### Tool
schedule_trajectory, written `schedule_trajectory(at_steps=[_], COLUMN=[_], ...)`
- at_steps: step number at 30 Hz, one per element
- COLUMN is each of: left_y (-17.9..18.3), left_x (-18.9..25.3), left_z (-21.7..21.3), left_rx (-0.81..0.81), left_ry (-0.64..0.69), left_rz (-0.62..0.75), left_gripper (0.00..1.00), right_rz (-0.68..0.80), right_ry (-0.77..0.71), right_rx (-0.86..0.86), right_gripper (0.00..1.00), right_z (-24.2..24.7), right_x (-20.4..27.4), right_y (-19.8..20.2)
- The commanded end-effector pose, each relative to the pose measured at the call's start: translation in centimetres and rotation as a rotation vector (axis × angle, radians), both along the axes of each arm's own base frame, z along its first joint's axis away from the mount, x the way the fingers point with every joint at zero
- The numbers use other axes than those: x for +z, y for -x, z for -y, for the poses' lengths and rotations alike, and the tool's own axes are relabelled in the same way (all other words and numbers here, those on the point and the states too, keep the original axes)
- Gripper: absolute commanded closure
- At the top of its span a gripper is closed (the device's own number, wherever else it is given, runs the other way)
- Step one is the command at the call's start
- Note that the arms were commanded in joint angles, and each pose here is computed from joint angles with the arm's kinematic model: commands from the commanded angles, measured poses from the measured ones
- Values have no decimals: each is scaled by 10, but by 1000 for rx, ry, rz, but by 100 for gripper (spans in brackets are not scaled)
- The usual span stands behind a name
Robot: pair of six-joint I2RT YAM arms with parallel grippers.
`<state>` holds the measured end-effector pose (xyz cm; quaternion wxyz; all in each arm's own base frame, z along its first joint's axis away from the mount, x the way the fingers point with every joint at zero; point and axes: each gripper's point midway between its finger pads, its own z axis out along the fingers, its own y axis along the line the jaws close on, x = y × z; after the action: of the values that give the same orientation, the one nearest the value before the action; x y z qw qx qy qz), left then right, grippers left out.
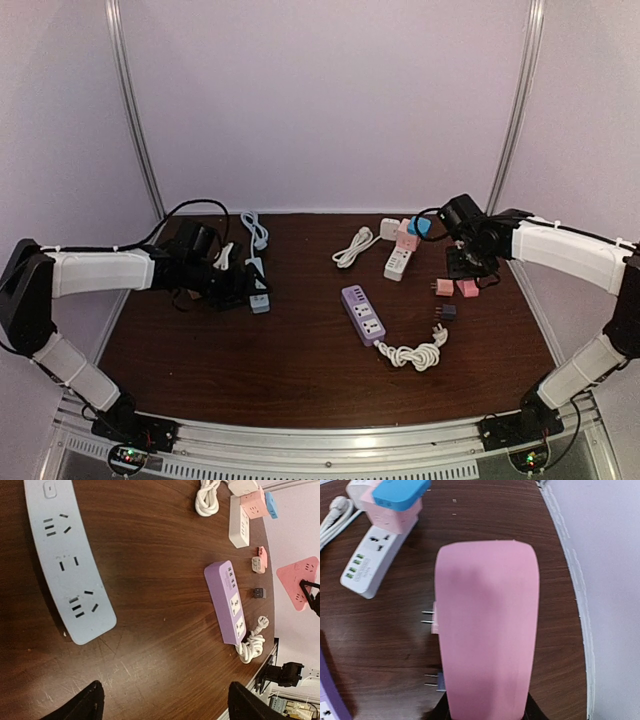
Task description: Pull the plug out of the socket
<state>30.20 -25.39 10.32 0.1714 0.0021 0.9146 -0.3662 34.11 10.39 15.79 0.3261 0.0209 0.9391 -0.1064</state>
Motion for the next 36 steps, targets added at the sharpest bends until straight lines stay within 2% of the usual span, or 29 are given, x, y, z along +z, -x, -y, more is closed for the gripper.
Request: schedule_trajectory(at_steps=[1,8,16,19,21,25,31,36], left_y=[5,10,18,22,24,26,26,23], left_x=[24,46,59,59,61,61,57,55], left_z=[7,11,10,9,7,5,4,5], left_rx=[-77,-133,-175,-179,-178,-176,-172,-171], left_ry=[-32,-26,-16,-13,-11,-16,-25,-28], left_rz=[91,156,195,198,202,207,199,193], left_gripper=[13,11,11,10,10,10,10,10], right_rz=[-24,-164,-274,-316,-331,-350,-326,-315], right_ry=[206,290,402,427,411,332,169,61], right_rx=[-221,-381,-458,-468,-461,-435,-394,-361], right_gripper=[100,100,100,97,93,77,64,49], right_z=[73,123,140,141,138,126,104,86], right_x=[6,-24,-61,-79,-90,-111,-124,-131], right_y=[6,25,34,35,32,28,21,17])
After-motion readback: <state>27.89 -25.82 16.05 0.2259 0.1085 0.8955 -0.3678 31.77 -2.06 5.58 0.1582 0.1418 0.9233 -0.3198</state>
